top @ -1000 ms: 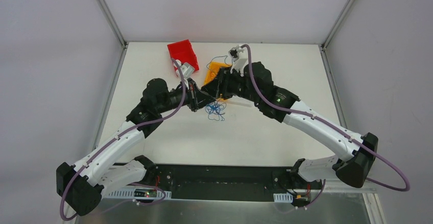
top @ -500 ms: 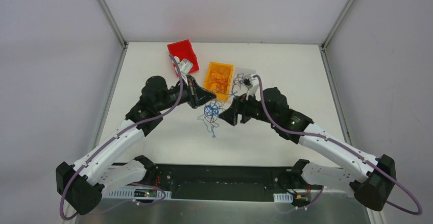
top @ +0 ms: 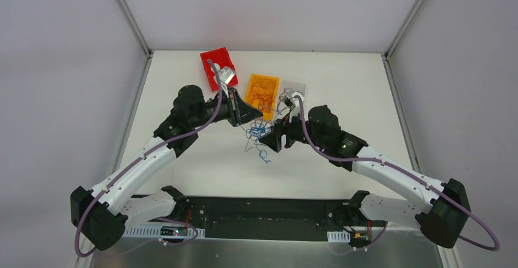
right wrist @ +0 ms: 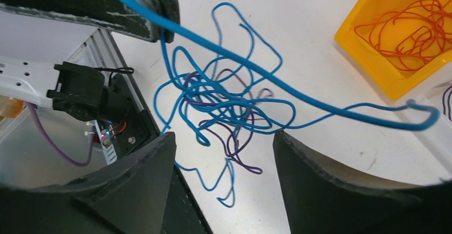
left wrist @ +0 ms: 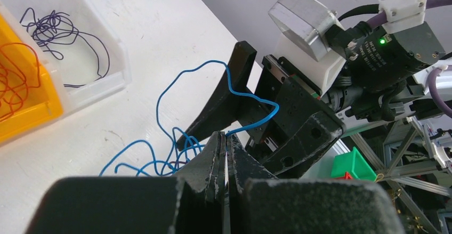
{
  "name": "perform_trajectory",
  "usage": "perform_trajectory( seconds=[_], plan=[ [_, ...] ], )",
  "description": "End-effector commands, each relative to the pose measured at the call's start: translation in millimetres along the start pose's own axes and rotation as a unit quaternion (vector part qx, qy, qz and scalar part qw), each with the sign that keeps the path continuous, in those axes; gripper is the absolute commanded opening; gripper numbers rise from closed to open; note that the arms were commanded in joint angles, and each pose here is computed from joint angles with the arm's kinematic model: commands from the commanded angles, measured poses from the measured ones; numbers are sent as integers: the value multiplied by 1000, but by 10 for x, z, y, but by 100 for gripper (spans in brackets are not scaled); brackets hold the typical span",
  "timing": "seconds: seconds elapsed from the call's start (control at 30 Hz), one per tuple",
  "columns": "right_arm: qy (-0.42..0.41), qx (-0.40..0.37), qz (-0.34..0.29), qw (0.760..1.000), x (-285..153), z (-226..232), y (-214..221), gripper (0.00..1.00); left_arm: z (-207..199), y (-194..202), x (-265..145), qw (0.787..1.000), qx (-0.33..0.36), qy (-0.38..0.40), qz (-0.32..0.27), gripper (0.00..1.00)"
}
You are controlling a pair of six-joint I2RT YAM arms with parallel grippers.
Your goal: Untangle the cables
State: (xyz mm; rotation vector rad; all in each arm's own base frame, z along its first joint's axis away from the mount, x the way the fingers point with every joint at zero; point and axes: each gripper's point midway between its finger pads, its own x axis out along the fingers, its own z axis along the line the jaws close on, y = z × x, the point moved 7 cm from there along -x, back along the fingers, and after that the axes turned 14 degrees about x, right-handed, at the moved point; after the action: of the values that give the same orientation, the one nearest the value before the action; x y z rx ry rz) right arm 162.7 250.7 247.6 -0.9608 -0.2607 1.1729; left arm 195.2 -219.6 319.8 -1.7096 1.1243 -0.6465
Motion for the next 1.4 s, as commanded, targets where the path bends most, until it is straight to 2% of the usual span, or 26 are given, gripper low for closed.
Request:
perform_trajectory(
  seconds=[0.0, 0.13, 0.43, 0.57, 0.6, 0.73, 0.87, 0.9, 1.03, 1.13, 1.23, 1.37],
  plan=[
    [-14, -42, -48, 998, 23, 109, -268, 74, -162, -212, -26, 999, 7, 34, -20, 0],
    [-5, -54, -50, 997, 17, 74, -257, 82, -204, -239, -49, 999, 7, 42, -17, 0],
    [-20, -75, -64, 995, -57, 126, -300, 83, -222, -247, -33, 999, 3, 52, -2, 0],
    [-60, -78, -53, 994, -100, 239, -300, 69, -195, -215, 9, 998, -4, 54, 9, 0],
    [-66, -77, -50, 994, -102, 263, -300, 63, -191, -212, 17, 998, -6, 55, 11, 0],
    [-74, -66, -41, 994, -105, 292, -281, 29, -163, -220, 30, 999, -3, 43, 9, 0],
    [-58, -54, -35, 996, -108, 226, -202, 3, -102, -250, -25, 1000, 11, -6, 9, 0],
    [-50, -43, -31, 997, -102, 191, -162, 0, -95, -274, -47, 1000, 17, -15, 7, 0],
    [-3, 4, -16, 1000, -98, 8, 43, 0, -36, -410, -215, 995, 52, -87, -7, 0],
    [50, 42, -2, 998, -133, -169, 230, 0, 113, -533, -504, 973, 92, -212, -25, 0],
    [102, 78, 11, 992, -231, -331, 428, 0, 398, -578, -861, 915, 121, -383, -16, 0],
    [203, 111, -24, 973, -468, -574, 562, 0, 568, -581, -1254, 842, 151, -518, 15, 0]
  ],
)
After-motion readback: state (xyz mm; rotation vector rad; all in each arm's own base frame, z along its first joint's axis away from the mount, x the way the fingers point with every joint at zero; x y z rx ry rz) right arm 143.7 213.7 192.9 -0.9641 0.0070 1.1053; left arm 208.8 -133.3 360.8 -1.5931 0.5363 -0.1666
